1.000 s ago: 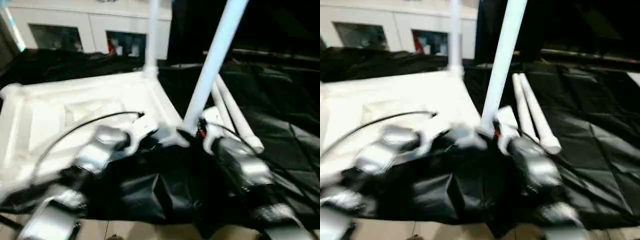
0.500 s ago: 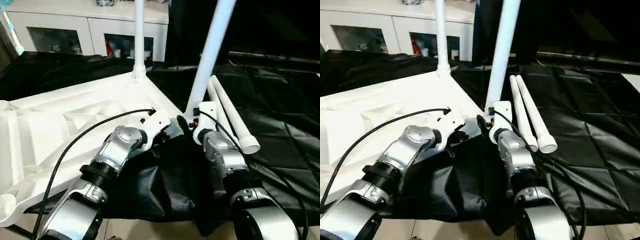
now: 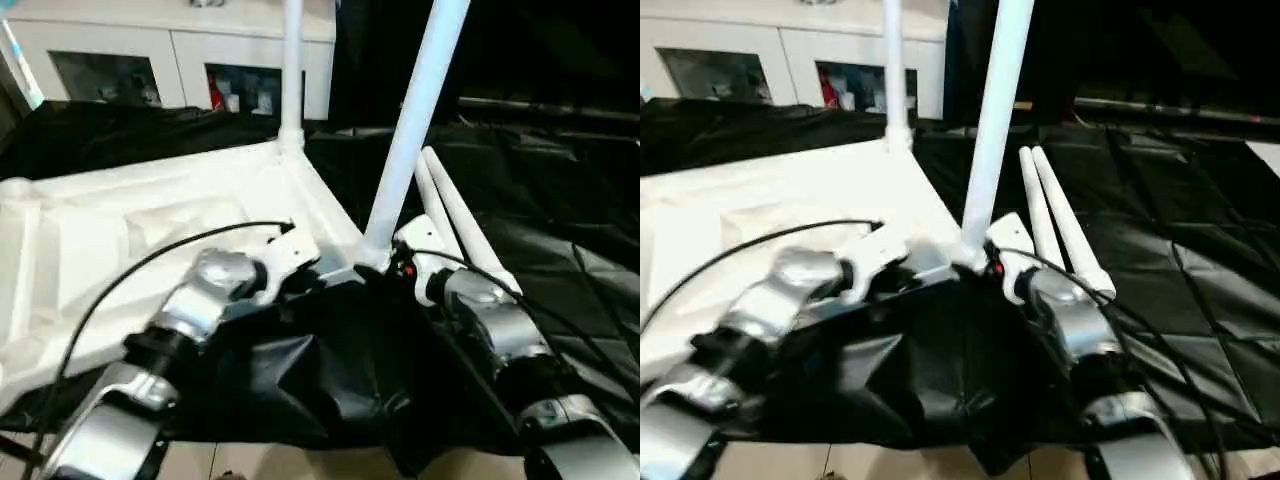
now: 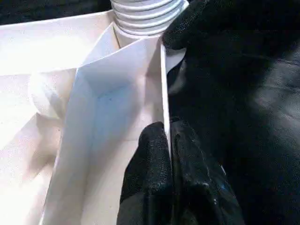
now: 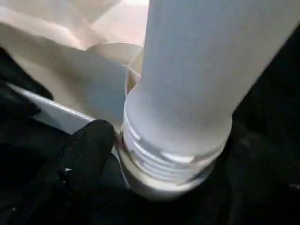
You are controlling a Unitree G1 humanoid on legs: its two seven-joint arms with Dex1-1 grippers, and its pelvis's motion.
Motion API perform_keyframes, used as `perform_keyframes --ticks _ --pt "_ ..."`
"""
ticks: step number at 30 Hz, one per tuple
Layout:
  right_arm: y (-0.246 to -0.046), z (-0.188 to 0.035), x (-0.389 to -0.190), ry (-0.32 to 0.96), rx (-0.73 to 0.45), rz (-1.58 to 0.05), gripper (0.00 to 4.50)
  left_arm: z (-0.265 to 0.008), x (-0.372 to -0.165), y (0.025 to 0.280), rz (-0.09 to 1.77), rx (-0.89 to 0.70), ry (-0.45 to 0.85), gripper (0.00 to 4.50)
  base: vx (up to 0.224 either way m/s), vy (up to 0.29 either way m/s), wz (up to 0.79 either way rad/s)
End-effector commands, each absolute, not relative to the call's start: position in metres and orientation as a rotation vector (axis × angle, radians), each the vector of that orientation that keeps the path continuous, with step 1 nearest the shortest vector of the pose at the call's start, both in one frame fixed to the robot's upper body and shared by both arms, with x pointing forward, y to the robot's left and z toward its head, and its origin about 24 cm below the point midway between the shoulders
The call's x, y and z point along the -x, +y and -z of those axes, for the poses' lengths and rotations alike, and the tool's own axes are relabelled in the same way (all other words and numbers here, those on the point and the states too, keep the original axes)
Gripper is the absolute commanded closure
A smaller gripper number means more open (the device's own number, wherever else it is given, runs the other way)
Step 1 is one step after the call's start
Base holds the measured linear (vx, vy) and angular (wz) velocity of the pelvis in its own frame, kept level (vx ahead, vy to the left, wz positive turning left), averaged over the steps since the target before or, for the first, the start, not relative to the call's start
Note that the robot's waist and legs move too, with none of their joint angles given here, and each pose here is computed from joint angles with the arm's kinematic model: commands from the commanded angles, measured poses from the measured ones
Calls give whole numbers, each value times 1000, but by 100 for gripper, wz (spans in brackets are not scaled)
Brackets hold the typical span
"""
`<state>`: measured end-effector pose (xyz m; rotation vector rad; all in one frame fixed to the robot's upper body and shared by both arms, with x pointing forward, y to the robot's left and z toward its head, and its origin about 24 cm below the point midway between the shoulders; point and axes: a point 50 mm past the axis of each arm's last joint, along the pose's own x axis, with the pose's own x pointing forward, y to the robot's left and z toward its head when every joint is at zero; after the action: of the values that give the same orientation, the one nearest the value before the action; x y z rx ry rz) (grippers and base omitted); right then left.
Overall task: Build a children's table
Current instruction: Rotate leg to tighten
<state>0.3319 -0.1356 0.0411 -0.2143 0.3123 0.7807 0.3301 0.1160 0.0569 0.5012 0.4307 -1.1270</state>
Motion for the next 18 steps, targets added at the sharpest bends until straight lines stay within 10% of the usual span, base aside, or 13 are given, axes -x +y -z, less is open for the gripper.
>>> perform_keyframes --ticks 1,18 --pt "-139 -47 -330 290 252 -806 69 -58 -316 107 1300 -471 388 450 0 0 0" --pt "-139 -57 -312 279 190 -1041 121 -60 -298 120 1418 -455 412 450 0 0 0"
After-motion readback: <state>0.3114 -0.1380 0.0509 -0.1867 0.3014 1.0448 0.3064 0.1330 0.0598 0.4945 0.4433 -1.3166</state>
